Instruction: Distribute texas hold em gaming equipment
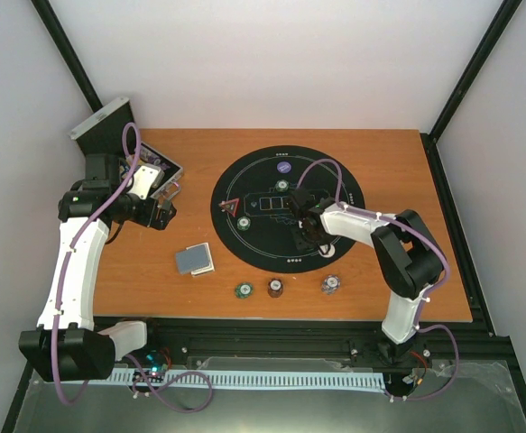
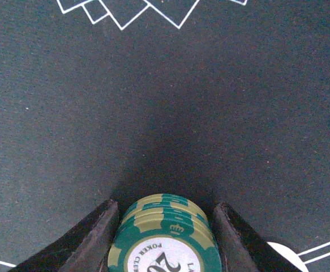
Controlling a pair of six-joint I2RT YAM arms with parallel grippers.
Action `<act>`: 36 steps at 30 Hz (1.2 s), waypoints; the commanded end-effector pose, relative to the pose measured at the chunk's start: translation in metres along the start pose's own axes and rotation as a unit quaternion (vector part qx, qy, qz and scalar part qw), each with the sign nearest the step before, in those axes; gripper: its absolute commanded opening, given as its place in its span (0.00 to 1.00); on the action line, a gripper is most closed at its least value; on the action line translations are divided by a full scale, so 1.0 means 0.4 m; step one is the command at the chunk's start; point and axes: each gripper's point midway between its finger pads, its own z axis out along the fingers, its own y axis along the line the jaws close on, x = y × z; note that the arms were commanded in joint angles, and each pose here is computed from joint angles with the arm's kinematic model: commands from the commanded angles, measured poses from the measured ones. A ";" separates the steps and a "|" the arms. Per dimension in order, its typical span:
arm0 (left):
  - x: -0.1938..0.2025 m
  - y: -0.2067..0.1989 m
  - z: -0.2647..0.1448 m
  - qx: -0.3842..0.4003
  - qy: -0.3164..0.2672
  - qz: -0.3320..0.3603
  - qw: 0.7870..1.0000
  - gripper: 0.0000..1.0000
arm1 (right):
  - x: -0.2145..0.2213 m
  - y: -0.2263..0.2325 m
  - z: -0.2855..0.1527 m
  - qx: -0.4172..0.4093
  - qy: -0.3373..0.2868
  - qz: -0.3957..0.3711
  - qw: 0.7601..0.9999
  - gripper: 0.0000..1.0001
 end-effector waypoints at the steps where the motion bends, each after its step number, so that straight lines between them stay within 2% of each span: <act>1: -0.016 0.000 -0.024 -0.004 -0.011 0.013 1.000 1.00 | 0.005 -0.004 0.021 -0.003 -0.001 0.008 1.000 0.37; 11: -0.020 -0.001 -0.029 -0.004 -0.013 0.013 1.000 1.00 | 0.020 -0.003 0.021 -0.008 0.005 0.014 1.000 0.62; 19: -0.025 -0.003 -0.033 -0.002 -0.015 0.013 1.000 1.00 | -0.033 0.001 -0.129 0.006 -0.056 0.014 0.998 0.64; 26: -0.026 -0.002 -0.030 -0.001 -0.014 0.011 1.000 1.00 | 0.026 0.149 -0.247 -0.012 -0.086 -0.032 0.996 0.70; 32: -0.028 -0.004 -0.029 0.002 -0.016 0.009 1.000 1.00 | 0.136 0.289 -0.243 -0.054 -0.060 -0.075 0.994 0.76; 36: -0.024 -0.004 -0.028 0.001 -0.014 0.008 1.000 1.00 | 0.177 0.329 -0.215 -0.059 -0.042 -0.089 0.993 0.76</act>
